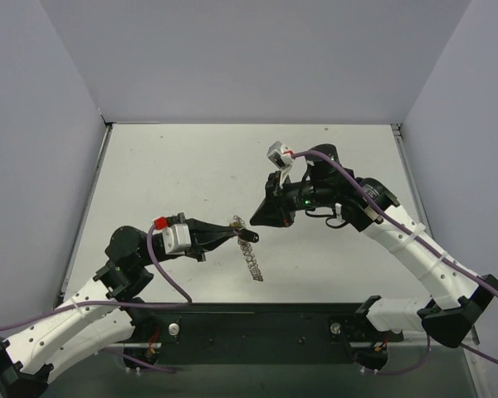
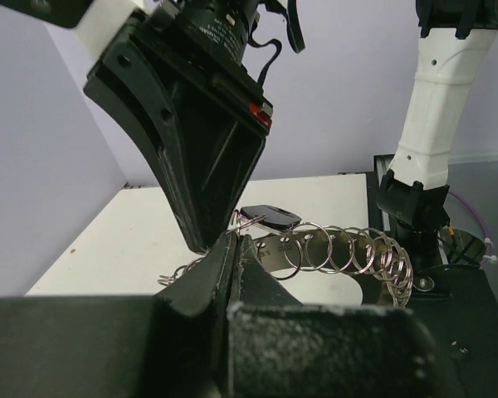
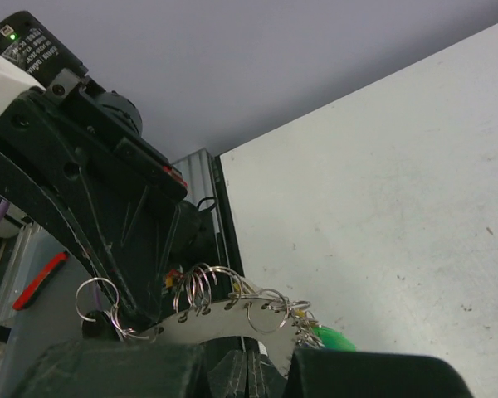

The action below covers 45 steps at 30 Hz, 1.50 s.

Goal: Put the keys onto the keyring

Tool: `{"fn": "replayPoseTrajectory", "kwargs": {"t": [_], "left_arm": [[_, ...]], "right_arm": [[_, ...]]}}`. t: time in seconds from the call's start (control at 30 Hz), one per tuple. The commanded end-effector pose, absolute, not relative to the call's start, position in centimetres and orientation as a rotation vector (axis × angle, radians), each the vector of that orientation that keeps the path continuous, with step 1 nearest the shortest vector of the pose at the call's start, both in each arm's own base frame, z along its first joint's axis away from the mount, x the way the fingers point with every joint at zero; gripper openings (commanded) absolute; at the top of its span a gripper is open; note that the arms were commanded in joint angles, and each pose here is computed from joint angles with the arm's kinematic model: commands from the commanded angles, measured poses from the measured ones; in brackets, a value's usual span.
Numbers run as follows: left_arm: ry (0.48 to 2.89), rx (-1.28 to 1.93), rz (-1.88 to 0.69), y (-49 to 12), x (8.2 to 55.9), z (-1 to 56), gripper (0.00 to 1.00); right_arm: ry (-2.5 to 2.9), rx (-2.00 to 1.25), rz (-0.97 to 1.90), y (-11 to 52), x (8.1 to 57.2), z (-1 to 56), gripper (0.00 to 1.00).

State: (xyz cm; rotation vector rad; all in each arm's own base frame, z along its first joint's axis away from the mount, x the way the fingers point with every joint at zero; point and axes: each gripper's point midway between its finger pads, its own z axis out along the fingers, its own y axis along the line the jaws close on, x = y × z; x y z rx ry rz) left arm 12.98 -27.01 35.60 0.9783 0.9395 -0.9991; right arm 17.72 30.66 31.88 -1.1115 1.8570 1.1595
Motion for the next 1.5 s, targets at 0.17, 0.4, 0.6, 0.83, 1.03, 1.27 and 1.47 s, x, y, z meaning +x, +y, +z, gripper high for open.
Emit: {"fn": "replayPoseTrajectory", "kwargs": {"t": [0.17,0.4,0.6,0.83,1.03,1.27,1.47], "left_arm": [[0.776,0.894,-0.956,-25.8,12.5,40.8,0.0],[0.807,0.876,-0.938,-25.8,13.3,40.3,0.0],[0.826,0.858,-0.923,-25.8,13.8,40.0,0.0],[0.823,0.887,-0.941,-26.3,13.7,39.6,0.0],[0.797,0.912,-0.978,-26.5,12.8,39.9,0.0],[0.791,0.923,-0.989,-26.3,12.3,40.0,0.0],[0.797,0.9,-0.978,-26.1,12.6,40.2,0.0]], "right_arm": [[1.79,-1.187,1.313,30.0,14.0,33.6,0.0],[1.683,-1.244,1.422,29.6,11.1,36.5,0.0],[1.587,-1.323,1.502,28.9,8.1,38.4,0.0],[1.657,-1.206,1.314,28.5,10.7,37.6,0.0],[1.8,-1.024,1.074,28.4,15.6,35.5,0.0],[1.884,-0.976,1.06,29.3,17.0,33.4,0.0],[1.917,-1.035,1.155,30.1,15.7,32.3,0.0]]}}
